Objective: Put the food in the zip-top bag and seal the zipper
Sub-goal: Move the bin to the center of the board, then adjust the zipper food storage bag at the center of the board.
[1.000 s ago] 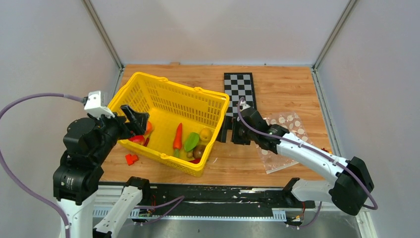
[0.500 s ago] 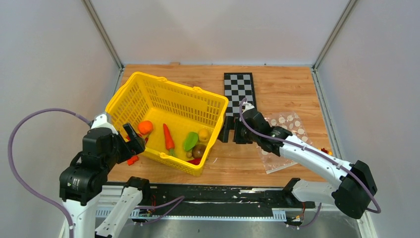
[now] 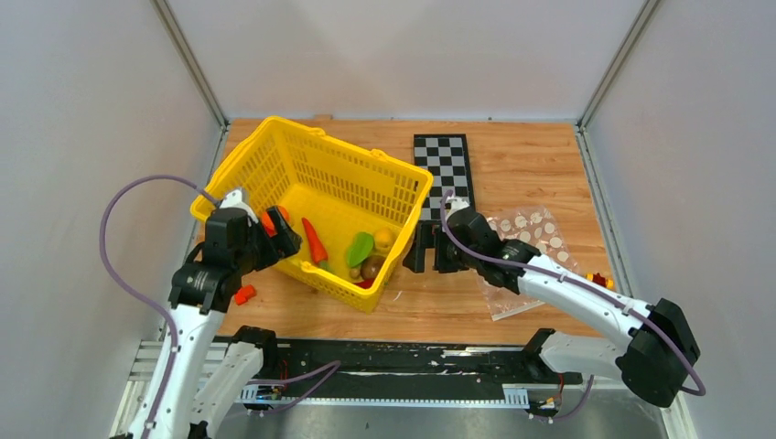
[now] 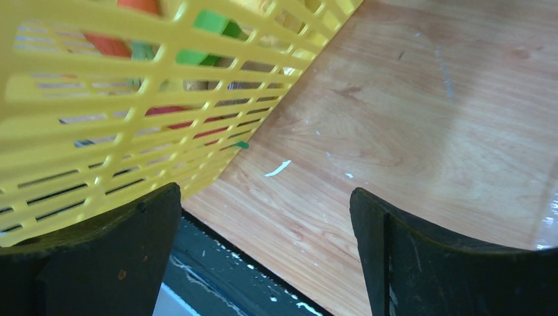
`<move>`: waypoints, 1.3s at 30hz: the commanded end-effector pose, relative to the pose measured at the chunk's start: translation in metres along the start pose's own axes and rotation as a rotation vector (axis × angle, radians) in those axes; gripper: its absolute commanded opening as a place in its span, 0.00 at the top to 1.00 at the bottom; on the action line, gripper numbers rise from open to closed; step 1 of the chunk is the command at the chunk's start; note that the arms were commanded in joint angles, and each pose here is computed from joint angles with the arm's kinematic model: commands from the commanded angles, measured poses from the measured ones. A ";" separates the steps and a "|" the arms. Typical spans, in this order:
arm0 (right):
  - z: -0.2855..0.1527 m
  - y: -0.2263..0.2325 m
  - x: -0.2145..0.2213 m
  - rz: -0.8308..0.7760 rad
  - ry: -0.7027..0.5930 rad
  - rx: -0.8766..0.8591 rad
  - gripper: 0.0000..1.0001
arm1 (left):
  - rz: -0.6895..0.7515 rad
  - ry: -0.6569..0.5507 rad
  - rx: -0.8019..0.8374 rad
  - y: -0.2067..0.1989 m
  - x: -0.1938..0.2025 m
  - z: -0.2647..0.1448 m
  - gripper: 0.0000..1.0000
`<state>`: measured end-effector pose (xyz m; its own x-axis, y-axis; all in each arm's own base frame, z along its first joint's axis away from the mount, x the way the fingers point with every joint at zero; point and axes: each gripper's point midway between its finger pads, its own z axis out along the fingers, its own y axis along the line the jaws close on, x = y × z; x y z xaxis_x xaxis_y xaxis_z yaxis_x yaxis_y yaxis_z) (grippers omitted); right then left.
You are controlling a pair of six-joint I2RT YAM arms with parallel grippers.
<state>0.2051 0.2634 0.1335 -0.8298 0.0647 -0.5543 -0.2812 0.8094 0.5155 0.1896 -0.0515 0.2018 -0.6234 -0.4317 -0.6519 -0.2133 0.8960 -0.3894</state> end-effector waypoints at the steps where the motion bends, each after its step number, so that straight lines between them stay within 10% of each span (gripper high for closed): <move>1: -0.018 -0.013 -0.026 -0.078 -0.125 0.085 0.00 | 0.021 -0.164 0.184 -0.053 -0.061 0.024 0.00; 18: -0.074 -0.171 -0.025 0.150 -0.206 0.579 0.10 | 0.150 -0.174 -0.101 -0.024 -0.111 0.111 0.00; 31: -0.028 -0.203 0.014 0.164 0.051 0.602 0.07 | 0.165 -0.241 -0.027 -0.014 -0.106 0.058 0.00; 39: -0.009 -0.222 0.016 0.082 0.100 0.743 0.35 | 0.181 -0.277 0.212 -0.053 -0.097 0.002 0.00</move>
<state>0.2293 0.0800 0.0162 -0.9056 0.1517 -0.3960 0.1585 0.9872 0.0156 0.2799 -0.0361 0.2623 -0.4062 -0.3173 -0.8569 -0.0781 0.9464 -0.3135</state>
